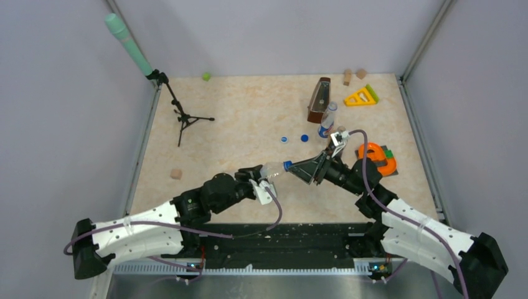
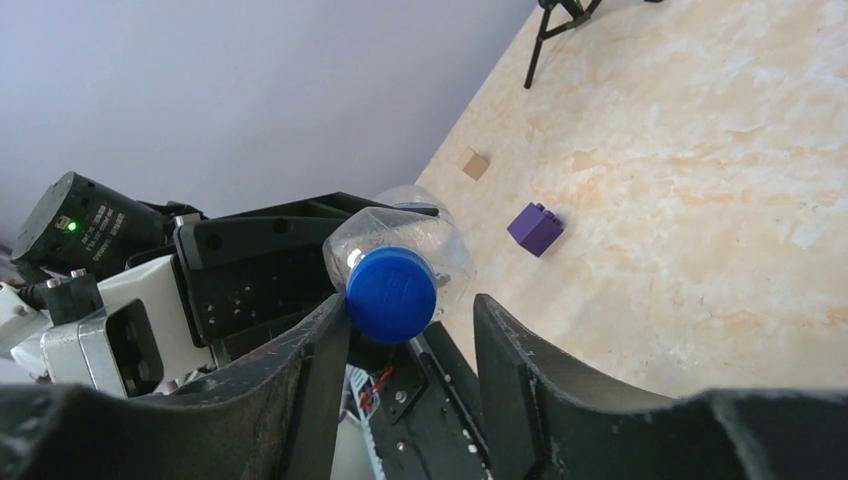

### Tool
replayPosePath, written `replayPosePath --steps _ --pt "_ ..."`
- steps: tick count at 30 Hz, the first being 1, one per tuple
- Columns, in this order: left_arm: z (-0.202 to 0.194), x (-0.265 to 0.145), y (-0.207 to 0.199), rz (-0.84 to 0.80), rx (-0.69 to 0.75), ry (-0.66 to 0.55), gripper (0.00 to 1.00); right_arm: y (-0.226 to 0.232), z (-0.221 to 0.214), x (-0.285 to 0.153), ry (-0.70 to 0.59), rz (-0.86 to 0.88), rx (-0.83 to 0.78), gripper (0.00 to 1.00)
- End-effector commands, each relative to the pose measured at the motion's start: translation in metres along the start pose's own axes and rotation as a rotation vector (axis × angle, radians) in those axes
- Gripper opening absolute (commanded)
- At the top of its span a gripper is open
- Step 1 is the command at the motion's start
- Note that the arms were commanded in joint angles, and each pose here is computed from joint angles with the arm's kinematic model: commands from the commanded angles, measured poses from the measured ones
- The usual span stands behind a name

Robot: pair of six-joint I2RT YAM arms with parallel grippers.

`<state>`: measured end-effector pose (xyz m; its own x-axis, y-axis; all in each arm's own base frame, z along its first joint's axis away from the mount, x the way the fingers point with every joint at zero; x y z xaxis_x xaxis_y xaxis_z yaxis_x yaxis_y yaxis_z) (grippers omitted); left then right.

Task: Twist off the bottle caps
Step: Unscrew the bottle cap from the plastic bottle.

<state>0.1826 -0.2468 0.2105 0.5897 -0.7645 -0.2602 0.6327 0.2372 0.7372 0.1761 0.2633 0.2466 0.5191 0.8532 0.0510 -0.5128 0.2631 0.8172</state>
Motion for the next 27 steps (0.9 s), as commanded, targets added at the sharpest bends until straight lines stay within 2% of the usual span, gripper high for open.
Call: replayPosePath --steps 1,4,11,16,18,23,27 --pt "0.010 -0.003 0.009 0.047 -0.007 -0.053 0.00 0.026 0.017 0.006 -0.039 0.080 -0.007 0.45" --pt "0.013 -0.004 0.011 0.051 -0.006 -0.064 0.00 0.020 0.016 0.006 -0.041 0.065 -0.002 0.35" --pt "0.013 -0.006 0.008 0.039 -0.018 -0.077 0.00 0.018 0.011 0.010 -0.009 0.071 -0.019 0.19" --pt "0.013 -0.007 0.006 0.029 -0.023 -0.081 0.00 0.017 0.010 0.013 -0.003 0.072 -0.024 0.11" --pt "0.013 -0.007 0.004 0.023 -0.025 -0.081 0.00 0.018 0.007 0.013 0.013 0.083 -0.032 0.00" --pt "0.013 -0.006 0.000 0.022 -0.133 -0.074 0.00 0.017 0.000 0.012 0.052 0.097 -0.063 0.00" --pt "0.016 -0.003 -0.009 -0.040 -0.168 -0.068 0.00 0.015 -0.002 0.009 0.058 0.096 -0.091 0.00"
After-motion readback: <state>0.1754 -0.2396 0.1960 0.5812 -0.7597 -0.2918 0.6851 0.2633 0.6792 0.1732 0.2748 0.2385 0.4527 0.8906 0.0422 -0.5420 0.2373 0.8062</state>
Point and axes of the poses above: each gripper's point midway between its finger pads, its own x axis out along the fingers, its own y axis along the line the jaws close on, z = x × y, the point moved 1 cm from there along -x, back along the fingers, and after that the axes turned 8 degrees about x, right-handed, at the moved point
